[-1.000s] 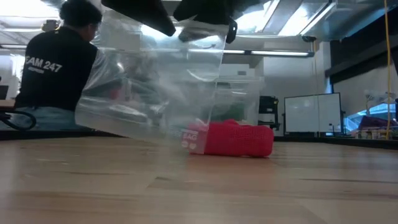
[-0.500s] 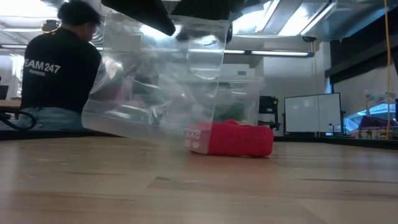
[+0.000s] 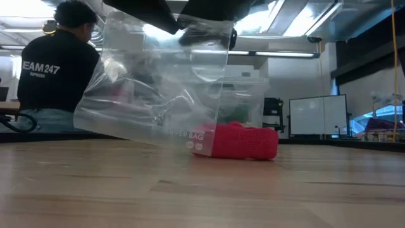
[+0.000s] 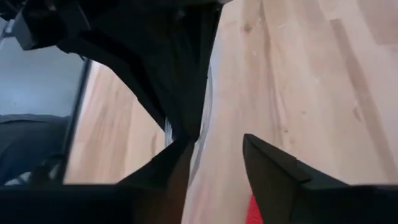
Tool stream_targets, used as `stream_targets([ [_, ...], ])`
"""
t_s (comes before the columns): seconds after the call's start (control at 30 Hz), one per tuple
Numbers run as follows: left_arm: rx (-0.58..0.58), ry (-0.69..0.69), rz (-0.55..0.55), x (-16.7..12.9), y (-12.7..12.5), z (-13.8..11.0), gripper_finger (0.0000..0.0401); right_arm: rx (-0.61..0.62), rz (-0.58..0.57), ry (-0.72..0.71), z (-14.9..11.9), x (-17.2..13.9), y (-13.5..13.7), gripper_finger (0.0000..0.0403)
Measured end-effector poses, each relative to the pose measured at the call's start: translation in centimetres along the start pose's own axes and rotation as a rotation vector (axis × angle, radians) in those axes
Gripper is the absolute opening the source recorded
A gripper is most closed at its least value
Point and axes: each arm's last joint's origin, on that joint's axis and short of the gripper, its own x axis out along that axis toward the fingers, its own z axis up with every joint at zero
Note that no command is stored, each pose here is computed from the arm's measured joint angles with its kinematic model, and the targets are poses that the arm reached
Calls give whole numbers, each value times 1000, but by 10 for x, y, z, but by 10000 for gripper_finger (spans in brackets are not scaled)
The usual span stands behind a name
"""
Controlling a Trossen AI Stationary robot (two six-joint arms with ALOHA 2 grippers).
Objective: Roll bandage
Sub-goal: Open the transparent zip bag
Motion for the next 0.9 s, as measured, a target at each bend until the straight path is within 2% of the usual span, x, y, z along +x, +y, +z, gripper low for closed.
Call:
stream_targets([
  [0.23, 21, -5, -10, 1, -1, 0, 3, -2, 29, 23, -5, 14, -1, 99],
  [0.43, 3, -27, 12, 0, 0, 3, 3, -62, -21, 11, -5, 15, -3, 12],
  [0.57, -12, -49, -2, -1, -3, 5, 3, -92, -141, 7, -6, 14, -7, 17],
  [0.77, -84, -63, -116, -2, -8, 6, 3, -140, -375, 20, -11, 12, -15, 11],
  [0.9, -124, -49, -166, -2, -13, 5, 3, -140, -433, 23, -10, 9, -20, 12],
])
